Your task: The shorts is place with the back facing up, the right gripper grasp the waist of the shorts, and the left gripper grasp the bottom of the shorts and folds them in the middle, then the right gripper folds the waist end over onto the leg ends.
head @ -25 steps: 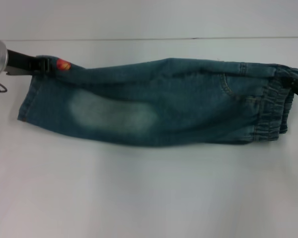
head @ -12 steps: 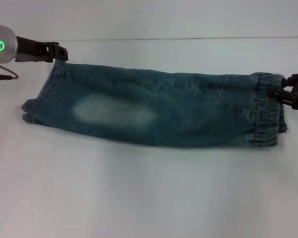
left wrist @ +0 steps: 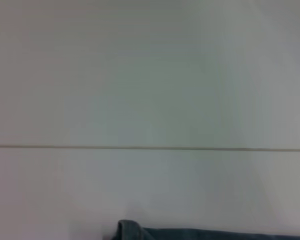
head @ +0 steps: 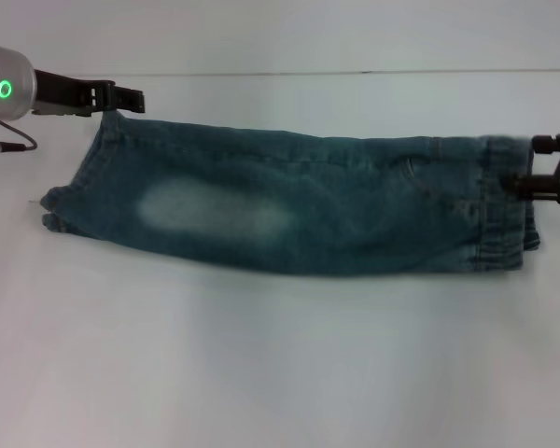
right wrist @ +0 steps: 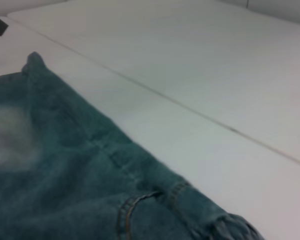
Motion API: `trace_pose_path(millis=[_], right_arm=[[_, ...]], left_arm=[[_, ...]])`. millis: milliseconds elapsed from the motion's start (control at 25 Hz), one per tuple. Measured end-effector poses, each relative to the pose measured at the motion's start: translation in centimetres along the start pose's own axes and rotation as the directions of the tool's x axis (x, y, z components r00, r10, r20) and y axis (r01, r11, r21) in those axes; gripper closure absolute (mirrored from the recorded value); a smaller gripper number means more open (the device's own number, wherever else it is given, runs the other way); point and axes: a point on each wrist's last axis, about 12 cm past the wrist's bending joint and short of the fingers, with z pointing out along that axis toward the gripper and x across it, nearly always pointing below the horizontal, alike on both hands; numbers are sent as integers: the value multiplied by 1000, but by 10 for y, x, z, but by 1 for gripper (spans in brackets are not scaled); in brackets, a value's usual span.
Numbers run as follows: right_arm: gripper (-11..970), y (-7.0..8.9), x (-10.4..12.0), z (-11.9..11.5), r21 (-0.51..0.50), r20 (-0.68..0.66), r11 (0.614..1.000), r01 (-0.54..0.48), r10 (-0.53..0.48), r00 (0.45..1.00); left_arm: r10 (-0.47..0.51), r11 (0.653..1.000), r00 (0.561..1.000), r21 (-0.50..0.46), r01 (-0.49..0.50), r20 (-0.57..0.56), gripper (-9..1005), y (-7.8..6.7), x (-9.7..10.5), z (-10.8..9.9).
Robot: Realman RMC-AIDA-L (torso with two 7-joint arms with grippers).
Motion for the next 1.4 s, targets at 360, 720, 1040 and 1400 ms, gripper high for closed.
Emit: trace_pose_path(millis=[360,720,1040,1400], right_arm=[[64,2,10,-11,-41,-92,997,-71,67,993],[40,13,25,-54,-51,69,991,-124,127,989],[46,39,83,-70,-11,312,989,-150,146,939],[51,69,128,-54,-6,293,990,-143,138,946]], left_arm=[[80,990,997,115,-81,8,62,-9,6,0],[283,830,954,471,-297,102,63,-32,38,-14],[367,607,901,675,-420,232,64,-31,76,-42],[381,577,898,703,-416,218,64,-31,90,-44]])
